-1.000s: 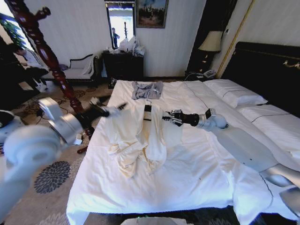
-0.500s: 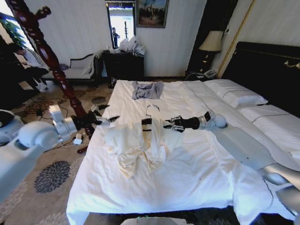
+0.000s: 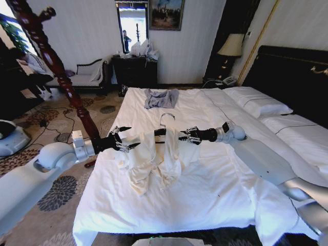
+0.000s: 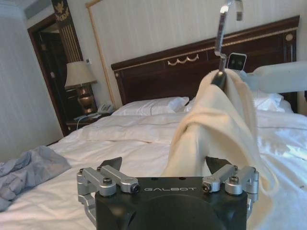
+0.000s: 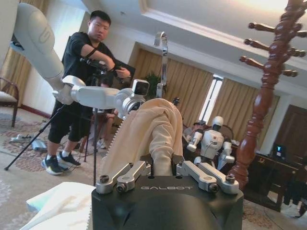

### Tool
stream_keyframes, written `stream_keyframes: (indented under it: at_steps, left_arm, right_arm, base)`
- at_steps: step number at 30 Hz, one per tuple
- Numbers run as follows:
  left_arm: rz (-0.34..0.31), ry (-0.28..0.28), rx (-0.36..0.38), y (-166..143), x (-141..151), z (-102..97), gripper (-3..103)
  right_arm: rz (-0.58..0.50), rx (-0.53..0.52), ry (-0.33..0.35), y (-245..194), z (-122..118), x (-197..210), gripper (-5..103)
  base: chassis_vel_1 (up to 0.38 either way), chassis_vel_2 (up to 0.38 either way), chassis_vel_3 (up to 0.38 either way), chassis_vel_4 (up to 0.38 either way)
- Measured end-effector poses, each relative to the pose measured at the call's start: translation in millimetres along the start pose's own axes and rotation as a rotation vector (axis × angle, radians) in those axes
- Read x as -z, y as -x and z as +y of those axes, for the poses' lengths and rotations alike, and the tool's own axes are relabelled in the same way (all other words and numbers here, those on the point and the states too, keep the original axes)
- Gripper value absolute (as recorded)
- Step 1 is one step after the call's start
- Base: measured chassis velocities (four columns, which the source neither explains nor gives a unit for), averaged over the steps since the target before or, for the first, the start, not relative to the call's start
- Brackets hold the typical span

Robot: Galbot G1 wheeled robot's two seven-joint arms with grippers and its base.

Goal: Pick up the clothes from the bed and hang them on the clothes hanger.

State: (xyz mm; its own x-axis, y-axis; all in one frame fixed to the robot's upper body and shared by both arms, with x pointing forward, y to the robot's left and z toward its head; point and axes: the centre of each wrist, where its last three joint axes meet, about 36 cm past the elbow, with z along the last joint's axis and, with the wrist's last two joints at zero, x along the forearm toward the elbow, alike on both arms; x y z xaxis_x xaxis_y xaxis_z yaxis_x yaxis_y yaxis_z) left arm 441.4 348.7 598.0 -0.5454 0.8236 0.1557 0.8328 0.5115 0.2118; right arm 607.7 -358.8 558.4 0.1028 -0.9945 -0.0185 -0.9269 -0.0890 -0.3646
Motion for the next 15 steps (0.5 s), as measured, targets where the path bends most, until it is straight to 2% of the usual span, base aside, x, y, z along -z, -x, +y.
stream_keyframes:
  at_steps: [3,5,9,10,13,15]
  left_arm:
    - [-0.006,-0.01,0.001,4,-3,-1.5,95]
    - [-0.007,-0.013,-0.001,4,-4,-2.1,95]
    - [-0.015,-0.036,-0.031,9,-7,-6.1,75]
    - [-0.015,-0.036,-0.031,9,-7,-6.1,75]
    - [-0.019,-0.056,-0.063,11,-9,-7.6,59]
    - [-0.021,-0.061,-0.073,11,-9,-8.0,59]
  right_arm:
    - [-0.002,0.011,-0.009,7,-2,1,17]
    - [-0.004,0.012,-0.011,9,-3,2,17]
    - [-0.013,0.019,-0.022,17,-8,4,16]
    - [-0.013,0.019,-0.022,17,-8,4,16]
    - [-0.014,0.012,-0.027,17,-9,5,16]
    - [-0.014,0.008,-0.028,17,-9,5,16]
  base:
    - [0.0,0.0,0.0,0.0]
    - [0.0,0.0,0.0,0.0]
    - [0.0,0.0,0.0,0.0]
    - [0.0,0.0,0.0,0.0]
    - [0.0,0.0,0.0,0.0]
    - [0.0,0.0,0.0,0.0]
